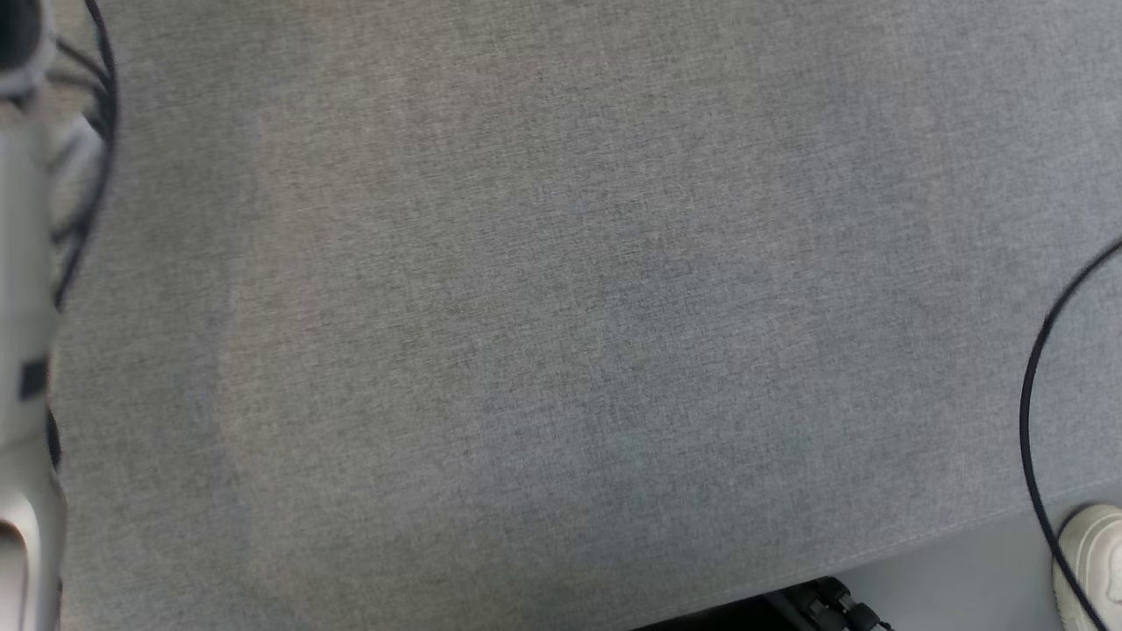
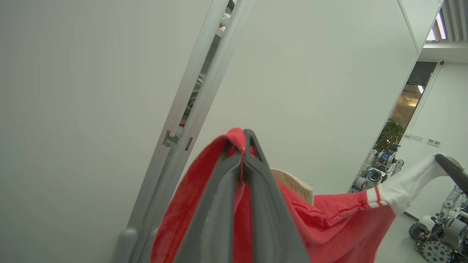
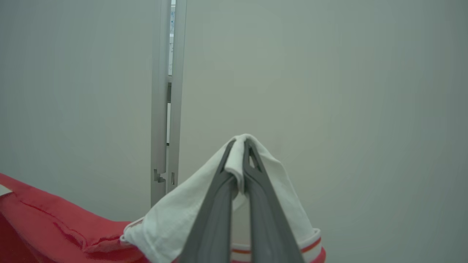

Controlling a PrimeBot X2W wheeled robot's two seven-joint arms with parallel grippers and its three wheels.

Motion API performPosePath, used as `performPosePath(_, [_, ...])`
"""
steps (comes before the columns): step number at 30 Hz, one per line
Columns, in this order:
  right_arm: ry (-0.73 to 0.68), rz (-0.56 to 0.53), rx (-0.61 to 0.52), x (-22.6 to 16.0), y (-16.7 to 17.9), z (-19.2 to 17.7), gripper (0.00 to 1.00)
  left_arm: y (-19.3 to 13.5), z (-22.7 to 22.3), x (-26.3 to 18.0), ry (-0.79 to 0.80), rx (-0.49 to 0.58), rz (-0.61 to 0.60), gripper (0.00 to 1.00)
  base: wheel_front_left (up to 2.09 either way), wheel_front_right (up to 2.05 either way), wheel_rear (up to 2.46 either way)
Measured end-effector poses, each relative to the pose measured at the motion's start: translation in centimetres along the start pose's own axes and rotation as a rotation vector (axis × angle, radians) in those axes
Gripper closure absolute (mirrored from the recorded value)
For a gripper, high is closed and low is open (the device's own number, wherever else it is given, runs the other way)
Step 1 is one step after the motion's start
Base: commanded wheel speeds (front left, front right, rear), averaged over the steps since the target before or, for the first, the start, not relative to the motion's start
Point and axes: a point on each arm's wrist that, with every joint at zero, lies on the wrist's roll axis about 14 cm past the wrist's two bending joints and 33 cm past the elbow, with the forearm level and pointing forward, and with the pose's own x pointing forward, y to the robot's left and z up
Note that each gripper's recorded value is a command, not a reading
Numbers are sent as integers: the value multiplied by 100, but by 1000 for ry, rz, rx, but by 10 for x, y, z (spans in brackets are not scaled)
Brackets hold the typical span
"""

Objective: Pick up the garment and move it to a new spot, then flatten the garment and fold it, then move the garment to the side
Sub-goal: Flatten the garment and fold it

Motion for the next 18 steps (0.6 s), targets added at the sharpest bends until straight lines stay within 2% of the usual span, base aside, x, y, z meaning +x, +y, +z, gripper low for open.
performPosePath(3, [150, 20, 56, -40, 8, -38, 100, 7, -27, -34, 93, -31, 44, 100, 0, 0, 0])
performPosePath(6, [291, 3, 140, -83, 10, -58, 100, 9, -37, -69, 162, -56, 83, 100, 0, 0, 0])
performPosePath(10, [574, -52, 288, -164, 21, -85, 100, 7, -49, -125, 259, -118, 164, 100, 0, 0, 0])
performPosePath(14, [758, -106, 368, -230, 29, -79, 100, 3, -49, -177, 331, -150, 236, 100, 0, 0, 0])
performPosePath(18, [916, -141, 387, -285, 40, -68, 100, -11, -52, -225, 409, -175, 290, 100, 0, 0, 0])
